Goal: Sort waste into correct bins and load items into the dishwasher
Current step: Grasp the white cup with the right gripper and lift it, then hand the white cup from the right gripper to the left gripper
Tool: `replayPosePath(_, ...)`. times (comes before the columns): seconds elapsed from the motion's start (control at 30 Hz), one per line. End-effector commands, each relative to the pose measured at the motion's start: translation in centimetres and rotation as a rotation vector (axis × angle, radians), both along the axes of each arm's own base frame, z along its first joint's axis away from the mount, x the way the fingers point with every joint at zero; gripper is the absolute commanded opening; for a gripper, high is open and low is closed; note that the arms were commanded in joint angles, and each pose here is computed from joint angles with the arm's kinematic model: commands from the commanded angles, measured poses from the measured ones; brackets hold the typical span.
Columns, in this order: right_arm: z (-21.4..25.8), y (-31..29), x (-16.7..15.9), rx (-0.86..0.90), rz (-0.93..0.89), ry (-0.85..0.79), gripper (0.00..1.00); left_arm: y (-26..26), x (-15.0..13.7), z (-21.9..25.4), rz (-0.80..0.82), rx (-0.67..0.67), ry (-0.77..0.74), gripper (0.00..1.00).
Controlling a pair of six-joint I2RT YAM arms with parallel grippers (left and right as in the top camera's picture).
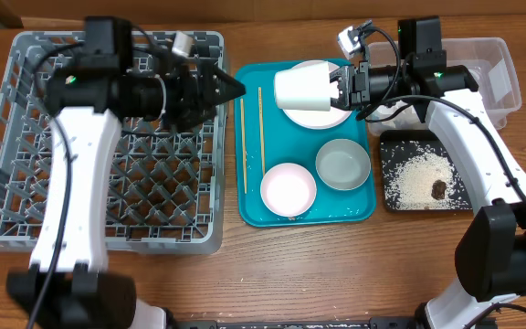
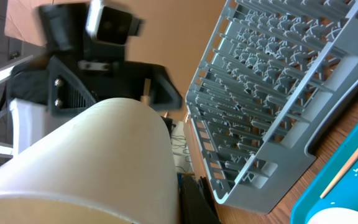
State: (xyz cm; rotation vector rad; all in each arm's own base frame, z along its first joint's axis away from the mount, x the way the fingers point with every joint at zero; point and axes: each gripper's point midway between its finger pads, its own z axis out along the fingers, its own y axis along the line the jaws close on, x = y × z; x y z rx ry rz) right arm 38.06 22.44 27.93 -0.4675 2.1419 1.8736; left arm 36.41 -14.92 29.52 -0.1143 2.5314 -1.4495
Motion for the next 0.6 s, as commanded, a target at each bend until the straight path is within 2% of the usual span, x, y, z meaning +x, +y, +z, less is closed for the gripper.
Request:
replayPosePath(0.0, -0.2, 0.2, 0.0, -0.003, -0.001, 0.013, 0.04, -3.1, -0.9, 2.8, -0.165, -0.349, 0.104, 1.0)
replayPosePath(0.17, -0.8, 1.1, 0.4, -0.047, -0.028, 0.021, 0.04, -4.4, -0.7, 2.3, -0.231, -0.455, 0.166, 0.97)
replayPosePath(0.4, -0.5, 4.2, 0.0, -0.065, -0.011, 0.011, 0.04, -4.9, -1.1, 2.9, -0.259, -0.501, 0.175, 0.98)
replayPosePath(0.57, 0.0, 6.0, -0.5, -0.059, 0.009, 0.004, 0.04, -4.8, -1.1, 3.0, -0.261, -0.505, 0.171, 0.94)
